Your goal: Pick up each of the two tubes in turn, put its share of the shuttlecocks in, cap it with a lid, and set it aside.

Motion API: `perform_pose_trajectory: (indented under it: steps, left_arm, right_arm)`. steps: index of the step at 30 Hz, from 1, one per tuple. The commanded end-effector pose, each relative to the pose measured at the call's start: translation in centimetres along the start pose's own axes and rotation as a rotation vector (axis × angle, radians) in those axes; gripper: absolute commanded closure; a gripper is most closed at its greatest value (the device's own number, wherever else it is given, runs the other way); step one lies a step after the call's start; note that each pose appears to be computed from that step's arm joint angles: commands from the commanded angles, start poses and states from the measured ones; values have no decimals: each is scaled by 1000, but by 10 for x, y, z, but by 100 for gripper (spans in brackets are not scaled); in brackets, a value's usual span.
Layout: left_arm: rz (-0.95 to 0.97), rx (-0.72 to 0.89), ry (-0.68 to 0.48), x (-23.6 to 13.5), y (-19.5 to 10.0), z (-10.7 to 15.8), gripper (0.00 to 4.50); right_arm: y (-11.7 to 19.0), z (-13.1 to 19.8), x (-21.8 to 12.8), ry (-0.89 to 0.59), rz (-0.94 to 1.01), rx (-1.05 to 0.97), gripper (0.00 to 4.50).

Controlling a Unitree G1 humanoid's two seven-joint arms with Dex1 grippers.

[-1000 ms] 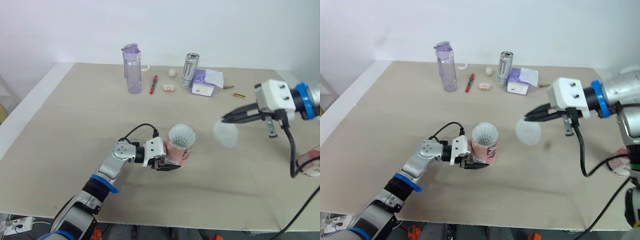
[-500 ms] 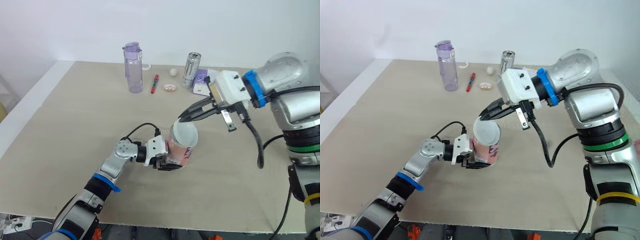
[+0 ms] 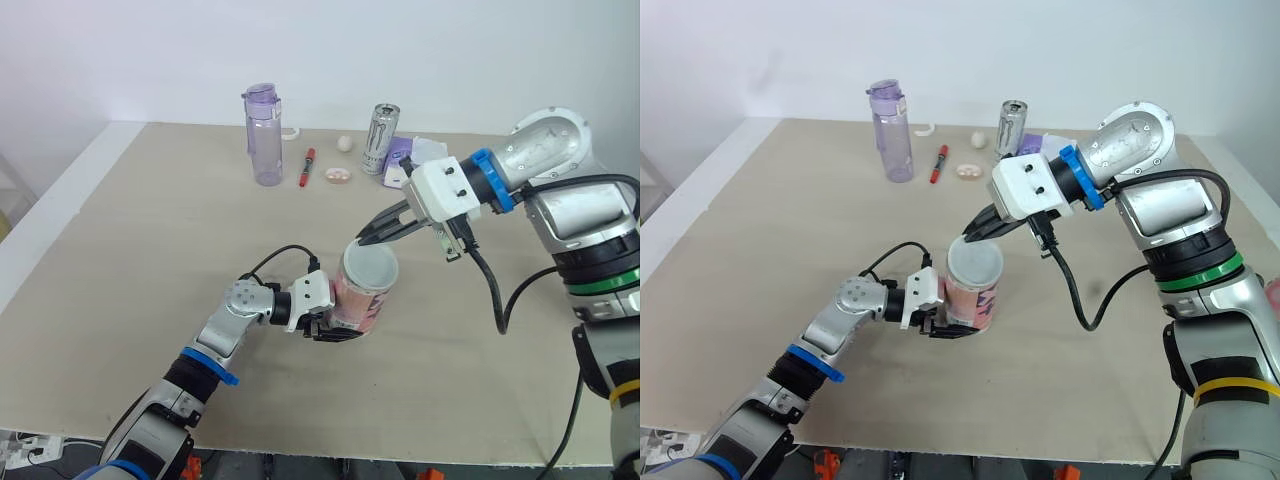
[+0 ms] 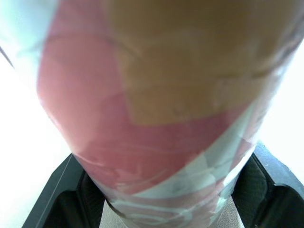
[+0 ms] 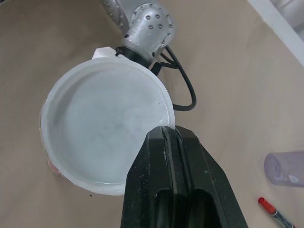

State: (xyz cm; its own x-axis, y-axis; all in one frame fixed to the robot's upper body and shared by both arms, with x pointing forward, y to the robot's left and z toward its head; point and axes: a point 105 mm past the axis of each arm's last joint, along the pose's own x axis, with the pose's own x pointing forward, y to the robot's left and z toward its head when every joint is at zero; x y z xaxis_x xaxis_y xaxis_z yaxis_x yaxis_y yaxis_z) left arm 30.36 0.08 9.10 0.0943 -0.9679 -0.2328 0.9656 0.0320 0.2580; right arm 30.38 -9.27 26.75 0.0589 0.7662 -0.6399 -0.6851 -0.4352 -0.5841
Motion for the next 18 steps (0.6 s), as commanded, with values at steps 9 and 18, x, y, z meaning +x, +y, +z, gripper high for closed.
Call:
perform_pose_trajectory:
  steps: [9,18]
  left_arm:
    - [10,-76,103,-7,-6,-28,149]
    - [19,-84,104,-8,-5,-28,149]
  right_arm:
    - [6,3,2,35,79,-73,444]
    - [6,-1,4,51,94,-86,415]
